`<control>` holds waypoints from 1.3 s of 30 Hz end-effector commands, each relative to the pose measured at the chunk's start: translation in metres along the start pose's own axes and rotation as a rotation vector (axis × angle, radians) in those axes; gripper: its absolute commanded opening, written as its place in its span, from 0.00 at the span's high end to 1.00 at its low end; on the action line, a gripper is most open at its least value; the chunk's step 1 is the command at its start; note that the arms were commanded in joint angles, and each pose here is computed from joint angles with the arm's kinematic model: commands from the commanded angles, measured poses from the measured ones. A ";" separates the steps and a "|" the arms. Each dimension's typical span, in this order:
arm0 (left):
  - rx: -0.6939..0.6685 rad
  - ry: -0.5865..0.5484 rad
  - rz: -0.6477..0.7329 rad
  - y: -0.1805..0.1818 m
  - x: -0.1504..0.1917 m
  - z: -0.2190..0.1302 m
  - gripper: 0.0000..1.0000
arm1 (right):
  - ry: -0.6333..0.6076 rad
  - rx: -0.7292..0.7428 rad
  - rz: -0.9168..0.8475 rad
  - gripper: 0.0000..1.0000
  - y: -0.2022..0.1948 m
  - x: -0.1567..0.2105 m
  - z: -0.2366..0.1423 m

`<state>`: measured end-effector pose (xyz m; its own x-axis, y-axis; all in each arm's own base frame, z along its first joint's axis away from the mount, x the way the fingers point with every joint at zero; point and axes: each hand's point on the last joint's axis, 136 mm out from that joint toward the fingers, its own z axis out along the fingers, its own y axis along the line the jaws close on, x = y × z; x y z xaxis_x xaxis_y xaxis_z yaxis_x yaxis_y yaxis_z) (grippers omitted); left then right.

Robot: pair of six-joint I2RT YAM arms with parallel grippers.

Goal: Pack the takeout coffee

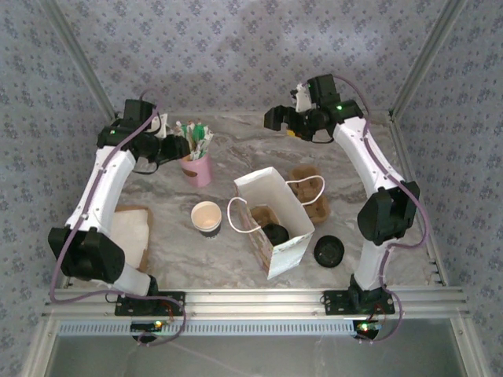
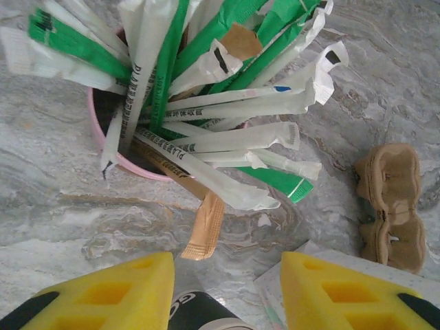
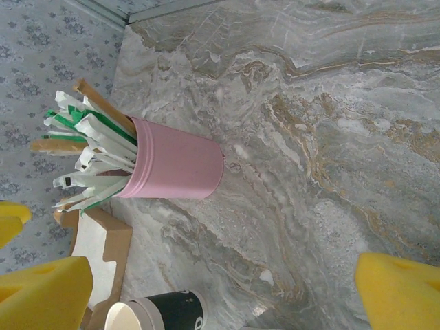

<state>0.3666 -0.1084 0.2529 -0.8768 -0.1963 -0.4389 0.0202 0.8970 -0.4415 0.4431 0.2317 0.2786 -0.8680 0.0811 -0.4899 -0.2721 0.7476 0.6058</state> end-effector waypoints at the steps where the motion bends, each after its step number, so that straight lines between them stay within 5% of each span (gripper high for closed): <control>1: 0.038 0.019 -0.028 -0.001 -0.001 0.010 0.54 | -0.010 -0.037 -0.021 0.00 0.003 -0.004 -0.006; 15: 0.095 0.067 -0.098 0.005 0.001 0.029 0.53 | -0.006 -0.051 -0.002 0.00 -0.003 -0.002 -0.005; 39: 0.092 0.083 -0.094 0.007 0.004 0.032 0.82 | 0.003 -0.063 0.012 0.00 -0.005 0.002 -0.003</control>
<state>0.3767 -0.1152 0.2265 -0.9100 -0.2446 -0.3347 -0.0269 0.8404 -0.5412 0.4454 0.2261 0.2651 -0.8814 0.0874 -0.4643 -0.2643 0.7233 0.6379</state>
